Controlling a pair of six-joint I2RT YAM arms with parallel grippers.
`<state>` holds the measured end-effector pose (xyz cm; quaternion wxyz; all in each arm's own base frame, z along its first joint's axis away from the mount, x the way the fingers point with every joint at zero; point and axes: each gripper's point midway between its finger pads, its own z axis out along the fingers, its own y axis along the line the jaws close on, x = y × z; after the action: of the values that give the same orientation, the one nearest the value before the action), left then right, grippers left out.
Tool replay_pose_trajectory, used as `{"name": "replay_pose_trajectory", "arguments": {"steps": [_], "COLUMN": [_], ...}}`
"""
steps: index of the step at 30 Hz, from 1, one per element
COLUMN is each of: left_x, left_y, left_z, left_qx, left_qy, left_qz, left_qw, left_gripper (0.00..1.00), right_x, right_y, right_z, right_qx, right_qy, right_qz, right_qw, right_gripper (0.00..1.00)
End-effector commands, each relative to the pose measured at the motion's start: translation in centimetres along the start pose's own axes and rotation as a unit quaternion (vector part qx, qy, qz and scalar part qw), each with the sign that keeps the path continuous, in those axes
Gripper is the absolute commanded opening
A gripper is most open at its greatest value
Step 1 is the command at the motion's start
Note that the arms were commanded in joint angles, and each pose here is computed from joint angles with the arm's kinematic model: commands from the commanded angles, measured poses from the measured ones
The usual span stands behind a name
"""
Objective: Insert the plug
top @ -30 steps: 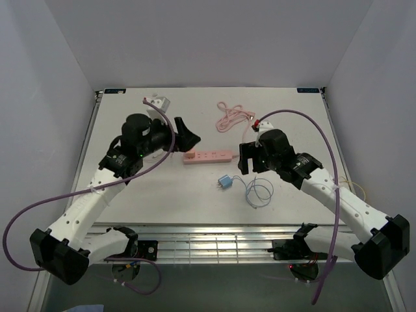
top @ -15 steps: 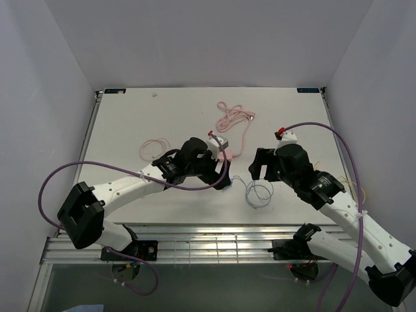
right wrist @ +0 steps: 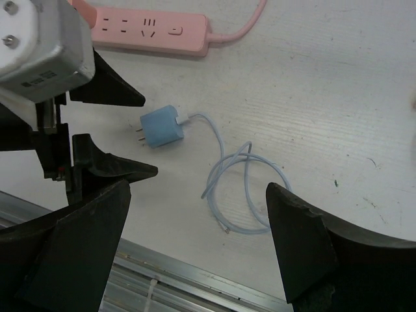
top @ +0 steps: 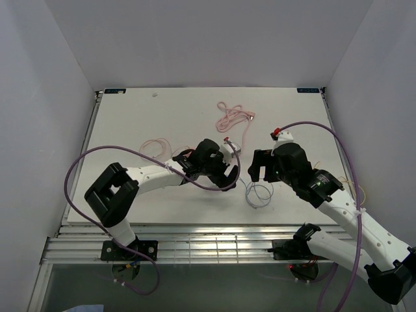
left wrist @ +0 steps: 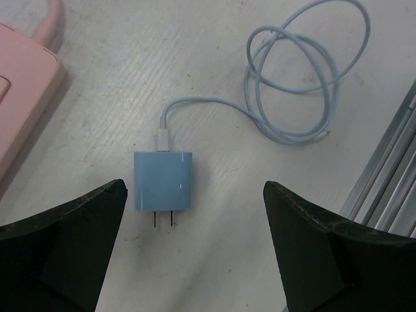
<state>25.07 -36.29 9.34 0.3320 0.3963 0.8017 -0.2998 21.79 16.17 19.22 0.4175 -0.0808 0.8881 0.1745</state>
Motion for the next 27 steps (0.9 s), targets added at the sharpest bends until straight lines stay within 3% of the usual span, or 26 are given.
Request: {"name": "replay_pose_trajectory", "arguments": {"steps": [1,9,16,27], "left_x": [-0.6,2.9,5.5,5.3], "left_y": [-0.7,0.8,2.0,1.8], "left_z": [0.2,2.2,2.7,2.4], "left_qx": [0.028,0.004,-0.019,-0.015], "left_qy": [-0.006,0.033,0.068,0.057], "left_qz": [0.020,0.009,0.004,0.005], "left_qw": [0.999,0.999,0.998,0.998], "left_gripper": [0.98,0.98,0.86,0.40], "right_x": [-2.2,-2.0,-1.9,-1.7], "right_y": [0.4,0.6,0.6,0.4], "right_z": [-1.0,-0.7,-0.5,-0.5], "right_qx": [-0.010,-0.017,-0.019,-0.016], "right_qy": [-0.032,-0.025,-0.020,-0.020], "right_qz": [-0.008,-0.030,-0.041,-0.041], "right_qw": [0.999,0.999,0.999,0.999], "right_gripper": [0.90,0.90,0.90,0.90]}}
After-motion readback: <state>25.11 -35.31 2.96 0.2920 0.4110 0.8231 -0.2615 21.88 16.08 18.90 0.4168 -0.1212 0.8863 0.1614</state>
